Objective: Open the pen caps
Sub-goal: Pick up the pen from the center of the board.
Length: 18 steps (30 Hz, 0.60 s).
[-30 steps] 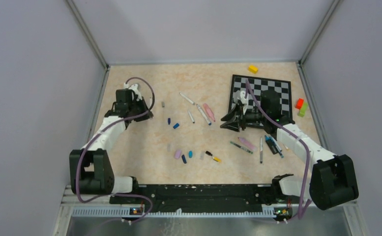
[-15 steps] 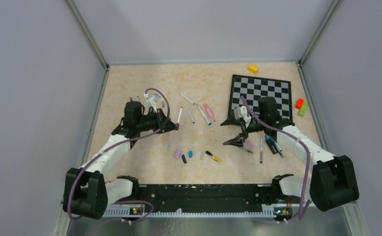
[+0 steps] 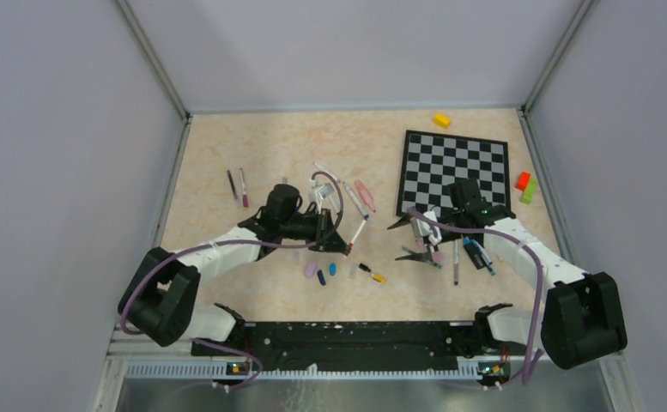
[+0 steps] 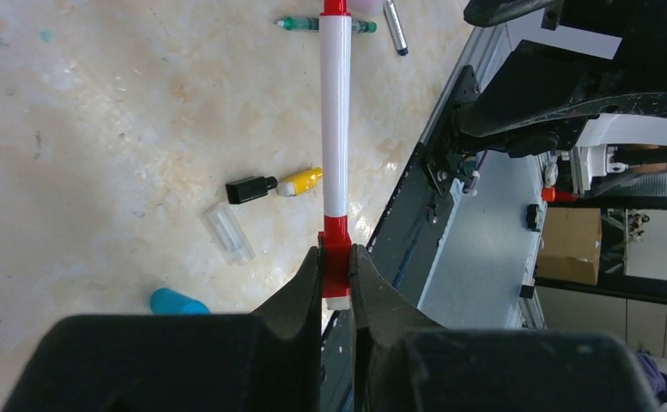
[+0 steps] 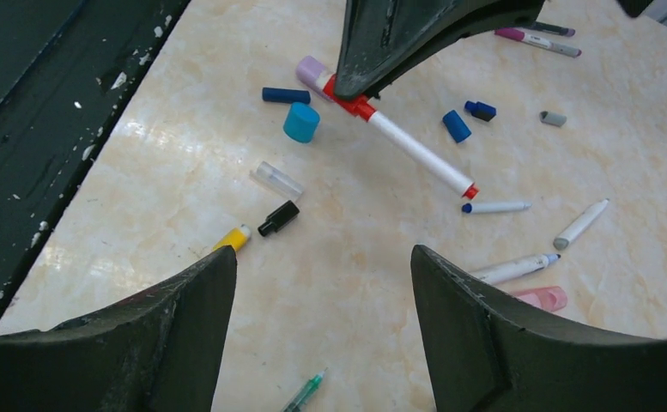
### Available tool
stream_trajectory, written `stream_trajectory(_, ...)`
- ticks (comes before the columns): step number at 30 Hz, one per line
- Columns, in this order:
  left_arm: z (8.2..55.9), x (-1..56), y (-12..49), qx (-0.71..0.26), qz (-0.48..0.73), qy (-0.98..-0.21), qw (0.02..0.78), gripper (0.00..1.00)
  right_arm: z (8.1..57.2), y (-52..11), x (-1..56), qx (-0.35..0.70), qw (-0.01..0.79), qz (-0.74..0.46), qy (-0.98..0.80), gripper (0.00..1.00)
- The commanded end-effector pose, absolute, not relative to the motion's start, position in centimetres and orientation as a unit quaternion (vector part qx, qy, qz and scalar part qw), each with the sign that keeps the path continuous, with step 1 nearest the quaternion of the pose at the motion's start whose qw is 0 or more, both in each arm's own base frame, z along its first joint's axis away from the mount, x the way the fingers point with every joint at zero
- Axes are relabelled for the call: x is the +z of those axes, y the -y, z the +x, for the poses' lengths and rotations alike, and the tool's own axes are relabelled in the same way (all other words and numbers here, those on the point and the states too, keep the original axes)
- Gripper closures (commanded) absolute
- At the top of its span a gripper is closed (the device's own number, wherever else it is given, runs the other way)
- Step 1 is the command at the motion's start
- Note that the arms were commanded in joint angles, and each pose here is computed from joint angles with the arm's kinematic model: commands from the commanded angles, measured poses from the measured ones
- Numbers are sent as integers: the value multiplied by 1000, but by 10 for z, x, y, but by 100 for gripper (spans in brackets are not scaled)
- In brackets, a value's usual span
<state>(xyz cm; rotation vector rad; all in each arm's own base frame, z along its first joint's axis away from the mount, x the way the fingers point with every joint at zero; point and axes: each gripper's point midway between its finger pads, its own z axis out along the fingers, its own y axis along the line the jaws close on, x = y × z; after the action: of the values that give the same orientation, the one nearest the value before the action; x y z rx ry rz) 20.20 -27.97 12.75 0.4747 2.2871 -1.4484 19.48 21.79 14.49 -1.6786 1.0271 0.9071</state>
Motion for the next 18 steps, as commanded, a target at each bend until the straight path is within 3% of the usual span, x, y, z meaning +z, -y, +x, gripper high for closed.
stream_trajectory(1, 203, 150, 307, -541, 212, -789, 201, 100, 203, -225, 169, 313, 498, -729, -349, 29)
stream_trajectory(10, 184, 140, 338, -540, 253, -788, 156, 100, 199, -247, 146, 253, 434, -804, -317, 44)
stream_trajectory(18, 175, 136, 346, -542, 265, -786, 136, 100, 190, -248, 115, 200, 386, -854, -286, 51)
